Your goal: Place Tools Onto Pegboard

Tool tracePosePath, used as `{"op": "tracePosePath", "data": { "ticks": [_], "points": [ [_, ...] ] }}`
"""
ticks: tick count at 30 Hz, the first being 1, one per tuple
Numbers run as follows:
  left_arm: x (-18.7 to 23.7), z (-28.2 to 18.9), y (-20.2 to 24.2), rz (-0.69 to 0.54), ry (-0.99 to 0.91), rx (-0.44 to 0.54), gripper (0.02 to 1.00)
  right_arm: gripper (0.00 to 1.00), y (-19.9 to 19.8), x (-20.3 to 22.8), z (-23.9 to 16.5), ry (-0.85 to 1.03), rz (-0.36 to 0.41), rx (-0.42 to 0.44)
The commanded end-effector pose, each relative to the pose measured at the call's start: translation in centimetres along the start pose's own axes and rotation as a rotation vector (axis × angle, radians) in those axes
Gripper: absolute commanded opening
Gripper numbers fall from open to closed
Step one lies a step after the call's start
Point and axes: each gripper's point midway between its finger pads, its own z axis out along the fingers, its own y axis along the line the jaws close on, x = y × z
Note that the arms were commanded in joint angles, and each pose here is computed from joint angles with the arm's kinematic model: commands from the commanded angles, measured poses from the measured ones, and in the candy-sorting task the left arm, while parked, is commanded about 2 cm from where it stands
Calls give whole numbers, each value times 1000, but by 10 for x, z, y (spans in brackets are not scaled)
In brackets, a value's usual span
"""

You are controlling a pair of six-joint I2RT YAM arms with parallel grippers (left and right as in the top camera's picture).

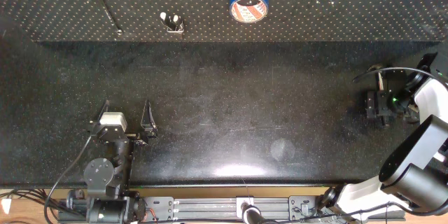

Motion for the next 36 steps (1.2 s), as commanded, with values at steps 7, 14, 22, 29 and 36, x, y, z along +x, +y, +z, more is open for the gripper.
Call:
{"op": "tracePosePath", "data": {
  "ticks": [7, 14, 22, 29, 36],
  "points": [
    [0, 0, 2, 9, -2, -11, 993, 667, 0, 16, 10, 85, -42, 1],
    [0, 0, 2, 9, -2, -11, 993, 77, -2, 15, 10, 83, -43, 10],
    [0, 0, 2, 9, -2, -11, 993, 75, 44, -21, -12, -255, 71, -102],
    [0, 0, 2, 9, -2, -11, 993, 73, 124, -39, -139, -993, 140, -122],
    [0, 0, 2, 9, -2, -11, 993, 77, 206, -77, -187, -1223, -96, -300]
  ]
}}
